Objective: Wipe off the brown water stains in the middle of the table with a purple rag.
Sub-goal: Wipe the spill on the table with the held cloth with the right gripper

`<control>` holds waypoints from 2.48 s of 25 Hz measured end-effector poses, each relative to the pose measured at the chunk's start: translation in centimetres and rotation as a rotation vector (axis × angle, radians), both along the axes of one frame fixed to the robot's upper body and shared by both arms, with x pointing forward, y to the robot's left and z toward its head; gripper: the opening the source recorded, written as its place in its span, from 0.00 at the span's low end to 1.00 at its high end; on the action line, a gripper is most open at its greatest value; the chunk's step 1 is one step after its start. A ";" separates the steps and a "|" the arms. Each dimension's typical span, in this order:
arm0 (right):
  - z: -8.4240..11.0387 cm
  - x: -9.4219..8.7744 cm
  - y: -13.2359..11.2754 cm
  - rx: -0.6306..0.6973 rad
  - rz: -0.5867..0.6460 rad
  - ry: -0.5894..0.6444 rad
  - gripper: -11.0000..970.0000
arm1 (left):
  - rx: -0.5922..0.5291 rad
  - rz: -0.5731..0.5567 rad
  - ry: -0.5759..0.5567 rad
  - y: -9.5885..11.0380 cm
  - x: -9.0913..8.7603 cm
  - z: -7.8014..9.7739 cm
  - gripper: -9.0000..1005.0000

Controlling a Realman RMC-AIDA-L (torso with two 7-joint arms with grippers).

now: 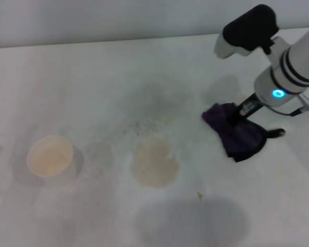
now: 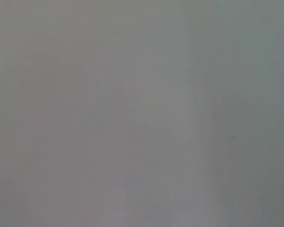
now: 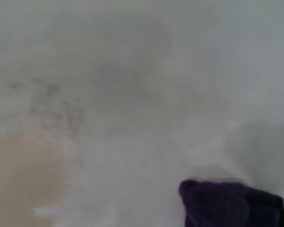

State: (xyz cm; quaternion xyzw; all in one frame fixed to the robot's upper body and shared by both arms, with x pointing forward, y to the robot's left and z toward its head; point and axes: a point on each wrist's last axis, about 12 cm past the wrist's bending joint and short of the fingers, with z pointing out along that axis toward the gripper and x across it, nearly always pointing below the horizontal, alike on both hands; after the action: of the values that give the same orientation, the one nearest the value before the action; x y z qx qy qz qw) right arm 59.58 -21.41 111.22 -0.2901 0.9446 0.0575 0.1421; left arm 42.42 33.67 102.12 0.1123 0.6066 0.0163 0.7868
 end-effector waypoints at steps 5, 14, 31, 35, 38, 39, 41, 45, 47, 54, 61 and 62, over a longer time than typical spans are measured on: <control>0.4 -0.3 3.2 0.026 0.072 -0.013 0.07 | 0.000 0.001 0.000 0.0 0.0 0.0 0.89; 0.3 -2.6 10.3 0.067 0.279 0.018 0.08 | 0.000 0.001 0.000 0.0 0.0 0.0 0.89; 1.0 -3.3 12.8 0.035 0.378 -0.001 0.10 | 0.006 0.008 -0.003 0.3 -0.3 0.0 0.89; 0.9 -1.0 10.4 -0.071 0.279 -0.034 0.11 | 0.006 0.010 -0.002 0.3 -0.4 0.0 0.89; 0.8 0.0 9.7 -0.141 0.230 -0.059 0.11 | 0.006 0.010 -0.001 0.3 -0.4 0.0 0.89; 0.8 0.2 9.6 -0.152 0.225 -0.064 0.12 | 0.006 0.010 -0.001 0.3 -0.4 0.0 0.89; 0.7 -0.1 10.1 -0.142 0.244 -0.058 0.12 | 0.005 0.009 -0.001 0.3 -0.3 0.0 0.89; 1.0 -2.0 12.9 -0.052 0.355 -0.024 0.12 | 0.005 0.008 -0.001 0.2 -0.3 0.0 0.89; 1.2 -3.2 14.1 -0.009 0.418 -0.006 0.13 | 0.005 0.005 -0.002 0.2 -0.2 0.0 0.89; 0.8 -6.3 16.2 0.094 0.575 0.093 0.14 | 0.004 -0.006 0.000 0.0 -0.1 0.0 0.89; 0.3 -5.9 15.6 0.103 0.541 0.071 0.15 | 0.004 -0.008 0.002 0.0 -0.4 -0.1 0.89; 0.3 -5.3 15.2 0.094 0.512 0.050 0.15 | 0.004 -0.007 0.003 0.0 -0.4 -0.1 0.89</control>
State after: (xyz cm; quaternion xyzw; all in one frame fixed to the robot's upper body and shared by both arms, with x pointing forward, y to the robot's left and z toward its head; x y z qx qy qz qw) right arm 54.24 -6.26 111.57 -0.5115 0.8398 0.1427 0.1128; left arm 42.00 33.63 102.02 0.1160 0.6072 0.0144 0.7859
